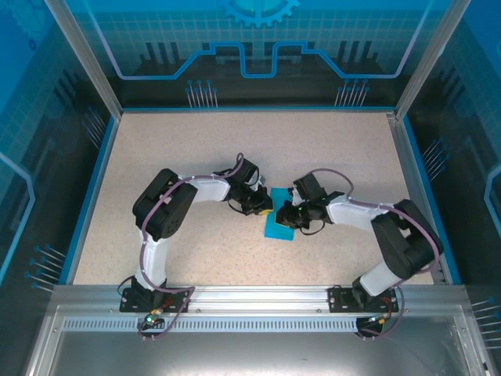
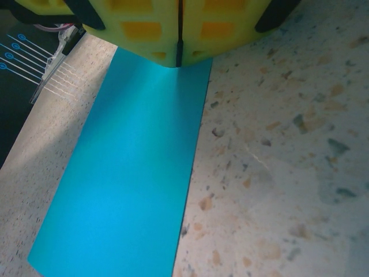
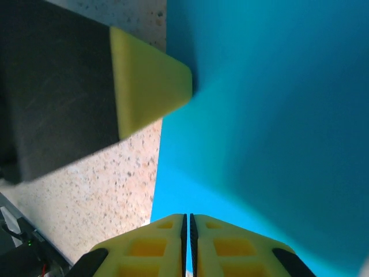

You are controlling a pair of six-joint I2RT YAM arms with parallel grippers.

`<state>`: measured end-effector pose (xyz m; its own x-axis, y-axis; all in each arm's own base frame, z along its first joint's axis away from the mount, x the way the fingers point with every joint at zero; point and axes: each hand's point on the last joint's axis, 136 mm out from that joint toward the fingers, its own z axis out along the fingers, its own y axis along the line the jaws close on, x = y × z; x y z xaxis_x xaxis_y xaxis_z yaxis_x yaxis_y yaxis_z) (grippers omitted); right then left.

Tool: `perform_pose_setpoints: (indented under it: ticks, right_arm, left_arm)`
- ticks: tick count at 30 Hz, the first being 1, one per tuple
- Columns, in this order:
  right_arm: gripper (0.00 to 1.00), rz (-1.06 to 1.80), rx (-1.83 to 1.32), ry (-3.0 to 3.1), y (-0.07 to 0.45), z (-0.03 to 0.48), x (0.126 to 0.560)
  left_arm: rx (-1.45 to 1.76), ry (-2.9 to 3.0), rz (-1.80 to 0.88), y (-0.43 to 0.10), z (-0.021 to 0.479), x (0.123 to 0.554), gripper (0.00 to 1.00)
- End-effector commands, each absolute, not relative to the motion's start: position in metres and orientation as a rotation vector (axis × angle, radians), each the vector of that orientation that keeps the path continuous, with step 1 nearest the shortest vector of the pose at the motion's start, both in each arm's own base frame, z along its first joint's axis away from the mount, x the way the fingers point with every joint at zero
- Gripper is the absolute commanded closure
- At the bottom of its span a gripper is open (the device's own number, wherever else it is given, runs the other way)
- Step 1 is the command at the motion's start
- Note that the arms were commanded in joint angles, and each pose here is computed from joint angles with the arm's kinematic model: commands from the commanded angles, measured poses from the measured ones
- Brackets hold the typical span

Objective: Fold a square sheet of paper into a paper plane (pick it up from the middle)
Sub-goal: Fold the square sheet of paper in half at the center of the table.

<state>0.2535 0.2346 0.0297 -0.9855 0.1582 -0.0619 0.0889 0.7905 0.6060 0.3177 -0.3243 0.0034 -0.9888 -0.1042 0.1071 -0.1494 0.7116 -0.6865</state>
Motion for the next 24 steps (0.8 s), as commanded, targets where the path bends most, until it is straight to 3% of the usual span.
perform_pose_setpoints:
  ticks: [1, 16, 20, 24]
  right_arm:
    - [0.88, 0.982, 0.195, 2.922, 0.24, 0.011, 0.243]
    - [0.87, 0.778, 0.302, 3.043, 0.175, -0.024, 0.161]
    - [0.87, 0.785, 0.278, 2.985, 0.17, -0.006, 0.162]
    - [0.85, 0.844, 0.216, 2.81, 0.174, 0.042, 0.19]
  left_arm:
    - [0.401, -2.791, 0.534, -0.259, -0.097, 0.246, 0.91]
    - [0.408, -2.809, 0.531, -0.257, -0.098, 0.248, 0.91]
    - [0.387, -2.829, 0.552, -0.26, -0.093, 0.252, 0.91]
    - [0.341, -2.854, 0.594, -0.267, -0.08, 0.258, 0.91]
